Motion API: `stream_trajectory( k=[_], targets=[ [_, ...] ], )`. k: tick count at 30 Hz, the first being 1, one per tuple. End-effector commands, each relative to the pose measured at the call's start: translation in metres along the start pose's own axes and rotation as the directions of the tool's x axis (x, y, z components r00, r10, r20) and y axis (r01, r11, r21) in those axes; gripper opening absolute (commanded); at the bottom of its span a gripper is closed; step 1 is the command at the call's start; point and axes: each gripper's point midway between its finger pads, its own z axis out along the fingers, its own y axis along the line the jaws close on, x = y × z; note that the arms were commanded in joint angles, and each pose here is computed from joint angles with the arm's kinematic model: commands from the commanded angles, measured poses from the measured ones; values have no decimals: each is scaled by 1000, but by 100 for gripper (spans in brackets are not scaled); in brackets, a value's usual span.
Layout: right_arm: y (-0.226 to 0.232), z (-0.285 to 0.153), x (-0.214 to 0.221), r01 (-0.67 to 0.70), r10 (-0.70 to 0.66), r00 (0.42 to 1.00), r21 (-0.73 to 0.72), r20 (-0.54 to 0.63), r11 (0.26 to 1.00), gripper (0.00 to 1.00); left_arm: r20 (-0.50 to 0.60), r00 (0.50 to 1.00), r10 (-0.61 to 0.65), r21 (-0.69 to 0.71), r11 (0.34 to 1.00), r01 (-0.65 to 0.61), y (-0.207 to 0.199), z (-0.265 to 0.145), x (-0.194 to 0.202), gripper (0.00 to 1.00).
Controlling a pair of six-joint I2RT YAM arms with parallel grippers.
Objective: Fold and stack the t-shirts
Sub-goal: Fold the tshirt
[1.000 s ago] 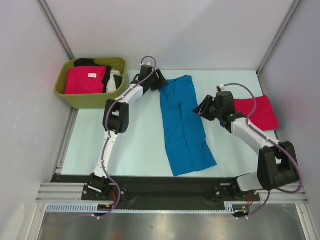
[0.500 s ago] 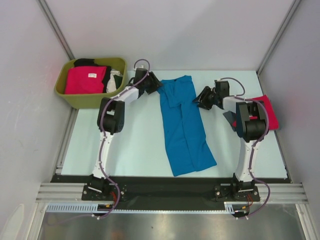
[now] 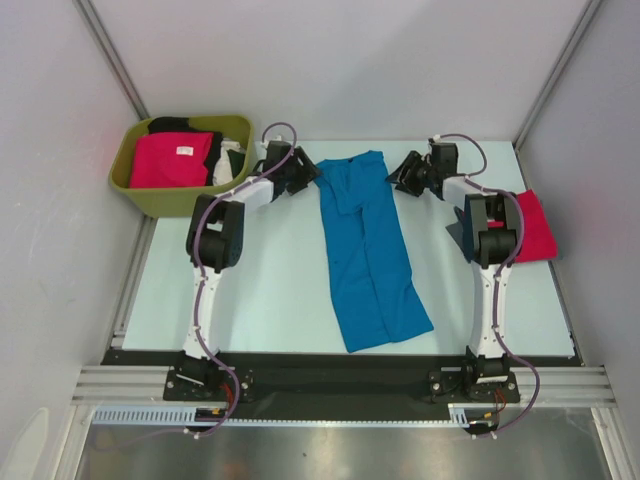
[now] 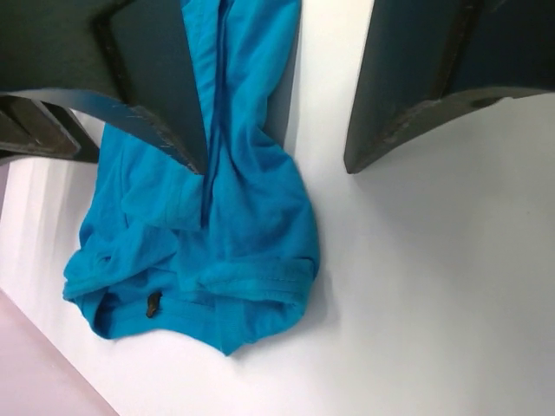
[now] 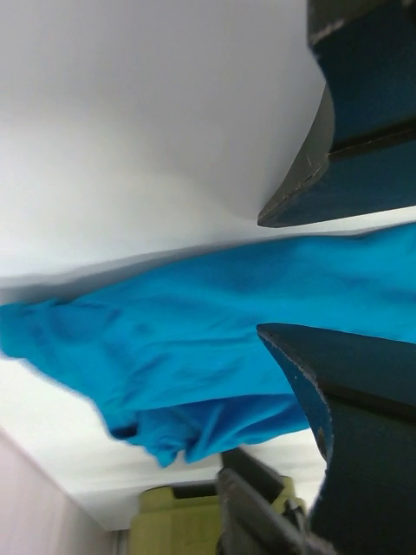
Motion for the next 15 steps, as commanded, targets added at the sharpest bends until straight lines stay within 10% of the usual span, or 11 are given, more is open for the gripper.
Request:
stream_trajectory(
  k=[1,9,15],
  targets=[
    [-7,19,1,19,-19,999,8,-35,1000,54,17,1000,-5,6,1000,5,-3,6,-9,67],
    [-13,52,5,-76,73,996,-64,-46,995,46,-20,992,-124,81,989,125,-15,47,1,45],
    [-28,55,-20,-168,168,986,-56,1,984,1,37,975,-218,158,965,210,-19,65,-14,1]
  ],
)
